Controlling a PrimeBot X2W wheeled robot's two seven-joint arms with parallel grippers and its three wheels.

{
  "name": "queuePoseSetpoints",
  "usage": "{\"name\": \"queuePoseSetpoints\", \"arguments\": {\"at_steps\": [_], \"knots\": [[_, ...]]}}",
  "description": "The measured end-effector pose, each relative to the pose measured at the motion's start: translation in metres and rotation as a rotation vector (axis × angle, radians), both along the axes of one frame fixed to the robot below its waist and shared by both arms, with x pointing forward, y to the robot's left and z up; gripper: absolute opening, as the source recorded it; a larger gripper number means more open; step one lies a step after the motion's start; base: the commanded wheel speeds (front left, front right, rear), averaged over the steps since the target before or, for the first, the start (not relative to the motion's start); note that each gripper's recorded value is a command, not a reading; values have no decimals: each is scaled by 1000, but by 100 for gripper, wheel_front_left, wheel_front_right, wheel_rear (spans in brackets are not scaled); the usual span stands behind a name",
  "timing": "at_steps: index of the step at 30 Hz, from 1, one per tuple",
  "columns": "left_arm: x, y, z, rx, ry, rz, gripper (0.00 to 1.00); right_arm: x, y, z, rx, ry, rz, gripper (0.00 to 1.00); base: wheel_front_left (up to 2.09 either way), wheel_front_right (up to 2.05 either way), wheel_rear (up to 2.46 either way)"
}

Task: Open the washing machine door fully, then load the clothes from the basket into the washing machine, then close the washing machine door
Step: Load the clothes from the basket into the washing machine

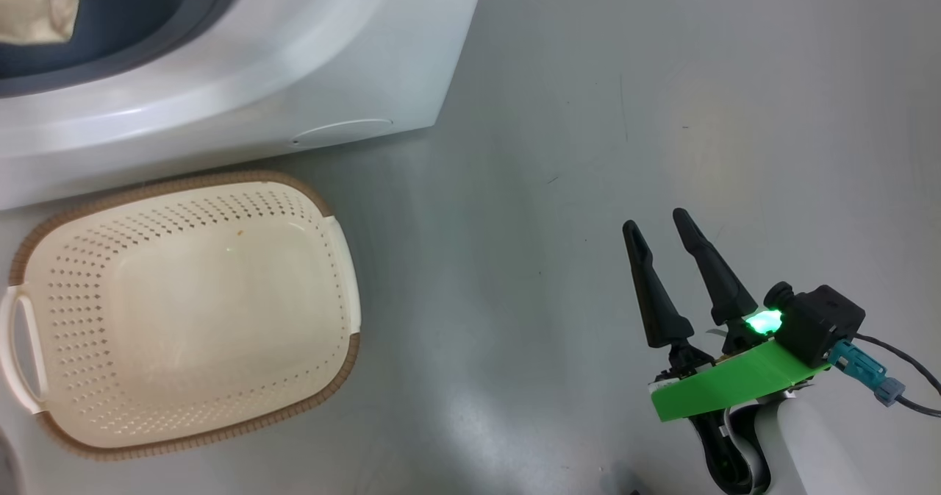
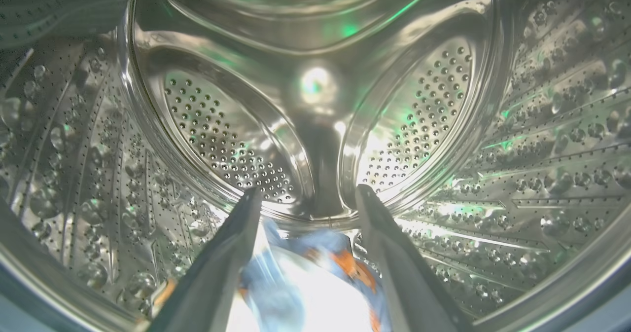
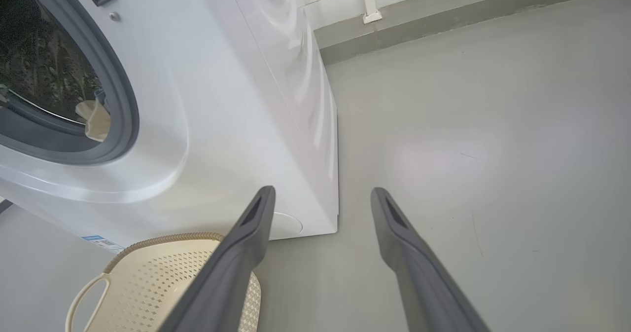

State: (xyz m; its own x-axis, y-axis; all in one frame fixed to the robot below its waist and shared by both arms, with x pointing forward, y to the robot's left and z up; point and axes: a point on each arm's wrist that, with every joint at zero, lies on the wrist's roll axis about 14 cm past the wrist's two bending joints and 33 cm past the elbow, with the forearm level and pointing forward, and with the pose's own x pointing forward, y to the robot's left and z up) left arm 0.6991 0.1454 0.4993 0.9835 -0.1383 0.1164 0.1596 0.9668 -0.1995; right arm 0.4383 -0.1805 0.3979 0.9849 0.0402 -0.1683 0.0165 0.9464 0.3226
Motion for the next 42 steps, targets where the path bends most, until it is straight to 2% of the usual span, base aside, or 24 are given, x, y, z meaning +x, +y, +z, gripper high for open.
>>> {"name": "queuePoseSetpoints", "arguments": {"at_steps": [19, 31, 42], "knots": [[-54, -5, -30, -41, 85, 7, 100, 3, 1, 19, -18, -53, 25, 100, 0, 0, 0], [-121, 3, -39, 0, 125, 14, 100, -6, 1, 36, -38, -83, 53, 100, 0, 0, 0], [-181, 30, -40, -6, 148, 84, 100, -22, -4, 50, -46, -107, 53, 100, 0, 0, 0]]}}
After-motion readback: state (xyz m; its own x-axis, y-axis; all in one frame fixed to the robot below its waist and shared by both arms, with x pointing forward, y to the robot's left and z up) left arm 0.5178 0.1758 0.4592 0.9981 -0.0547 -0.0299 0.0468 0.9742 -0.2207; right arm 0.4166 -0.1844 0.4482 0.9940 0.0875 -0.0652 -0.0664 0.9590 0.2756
